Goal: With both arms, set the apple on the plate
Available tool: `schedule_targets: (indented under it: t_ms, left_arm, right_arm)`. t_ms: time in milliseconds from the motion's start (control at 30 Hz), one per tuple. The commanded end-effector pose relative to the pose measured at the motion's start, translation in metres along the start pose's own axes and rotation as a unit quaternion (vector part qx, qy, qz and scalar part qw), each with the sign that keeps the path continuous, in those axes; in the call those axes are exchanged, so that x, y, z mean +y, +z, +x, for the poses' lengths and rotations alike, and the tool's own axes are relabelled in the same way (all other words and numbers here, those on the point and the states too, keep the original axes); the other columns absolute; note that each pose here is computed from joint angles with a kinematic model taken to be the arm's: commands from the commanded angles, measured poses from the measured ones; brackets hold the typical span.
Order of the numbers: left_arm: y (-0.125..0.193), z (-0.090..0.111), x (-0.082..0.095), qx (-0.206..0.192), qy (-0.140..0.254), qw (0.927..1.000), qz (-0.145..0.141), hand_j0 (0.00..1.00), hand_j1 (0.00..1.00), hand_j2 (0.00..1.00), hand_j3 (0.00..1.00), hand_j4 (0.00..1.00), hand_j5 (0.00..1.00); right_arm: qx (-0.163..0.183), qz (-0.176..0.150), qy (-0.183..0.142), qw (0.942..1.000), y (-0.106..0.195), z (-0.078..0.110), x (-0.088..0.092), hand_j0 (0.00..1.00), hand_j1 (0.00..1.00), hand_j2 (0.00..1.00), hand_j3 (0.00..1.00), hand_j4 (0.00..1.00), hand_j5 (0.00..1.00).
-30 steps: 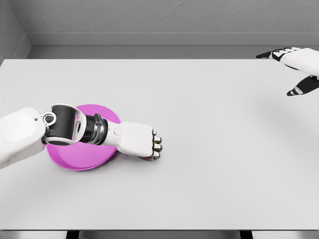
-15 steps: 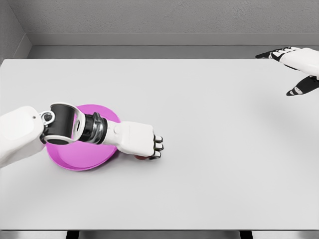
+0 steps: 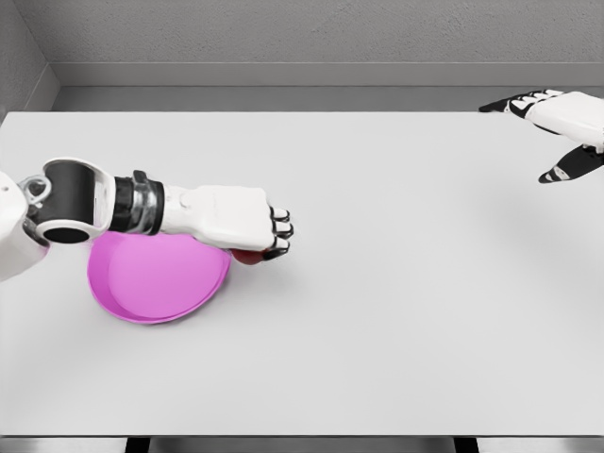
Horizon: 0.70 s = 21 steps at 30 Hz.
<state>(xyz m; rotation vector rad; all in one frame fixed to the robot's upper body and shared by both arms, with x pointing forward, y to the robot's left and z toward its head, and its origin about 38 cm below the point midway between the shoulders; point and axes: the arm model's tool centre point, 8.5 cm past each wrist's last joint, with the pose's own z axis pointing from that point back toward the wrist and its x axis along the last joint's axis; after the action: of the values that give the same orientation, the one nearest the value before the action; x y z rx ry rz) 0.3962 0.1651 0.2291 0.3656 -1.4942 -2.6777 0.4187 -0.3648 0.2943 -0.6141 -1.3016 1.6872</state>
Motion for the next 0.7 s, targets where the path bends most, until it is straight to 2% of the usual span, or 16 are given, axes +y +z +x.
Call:
schedule_targets:
  t_ms: [0, 133, 300, 433, 467, 500, 533, 567, 600, 667]
  left_arm:
    - [0.022, -0.012, 0.001, 0.029, 0.004, 0.9996, -0.001, 0.0, 0.0, 0.0, 0.0, 0.0, 0.0]
    - [0.054, -0.027, -0.025, 0.071, 0.021, 0.9964, -0.041, 0.0, 0.0, 0.0, 0.0, 0.0, 0.0]
    - [0.06, -0.034, -0.073, 0.091, 0.077, 0.9897, -0.079, 0.0, 0.0, 0.0, 0.0, 0.0, 0.0]
    - [0.059, -0.033, -0.074, 0.09, 0.076, 0.9898, -0.081, 0.06, 0.06, 0.06, 0.06, 0.06, 0.06]
    - [0.059, -0.033, -0.075, 0.089, 0.077, 0.9898, -0.08, 0.16, 0.16, 0.16, 0.16, 0.16, 0.16]
    - [0.058, -0.031, -0.075, 0.087, 0.077, 0.99, -0.08, 0.38, 0.38, 0.38, 0.38, 0.38, 0.38]
    - [0.056, -0.029, -0.076, 0.084, 0.079, 0.9901, -0.08, 0.73, 0.73, 0.73, 0.73, 0.73, 0.73]
    - [0.055, -0.029, -0.075, 0.083, 0.078, 0.9903, -0.079, 0.97, 0.97, 0.97, 0.97, 0.97, 0.97]
    - [0.055, -0.028, -0.075, 0.082, 0.078, 0.9904, -0.079, 1.0, 1.0, 1.0, 1.0, 1.0, 1.0]
    - [0.055, -0.028, -0.075, 0.081, 0.078, 0.9905, -0.079, 1.0, 1.0, 1.0, 1.0, 1.0, 1.0]
  right_arm:
    - [-0.007, -0.002, 0.005, 1.0, 0.0, 0.005, -0.002, 1.0, 1.0, 1.0, 1.0, 1.0, 1.0]
    - [-0.015, 0.002, 0.006, 0.9999, -0.001, 0.011, 0.003, 1.0, 1.0, 1.0, 1.0, 1.0, 1.0]
    - [-0.023, 0.001, 0.012, 0.9997, -0.001, 0.017, 0.001, 1.0, 1.0, 1.0, 1.0, 1.0, 1.0]
    - [-0.022, 0.0, 0.012, 0.9997, -0.001, 0.017, 0.0, 1.0, 1.0, 1.0, 1.0, 1.0, 1.0]
    - [-0.022, -0.001, 0.012, 0.9997, -0.001, 0.017, 0.0, 1.0, 1.0, 1.0, 1.0, 1.0, 1.0]
    - [-0.022, -0.001, 0.012, 0.9997, -0.001, 0.017, 0.0, 1.0, 1.0, 1.0, 1.0, 1.0, 1.0]
    - [-0.022, -0.002, 0.013, 0.9997, -0.001, 0.017, -0.001, 1.0, 1.0, 1.0, 1.0, 1.0, 1.0]
    - [-0.022, -0.002, 0.014, 0.9997, 0.0, 0.017, -0.001, 1.0, 1.0, 1.0, 1.0, 1.0, 1.0]
    - [-0.022, -0.002, 0.014, 0.9997, 0.0, 0.017, -0.001, 1.0, 1.0, 1.0, 1.0, 1.0, 1.0]
    - [-0.022, -0.002, 0.014, 0.9997, 0.0, 0.017, -0.001, 1.0, 1.0, 1.0, 1.0, 1.0, 1.0]
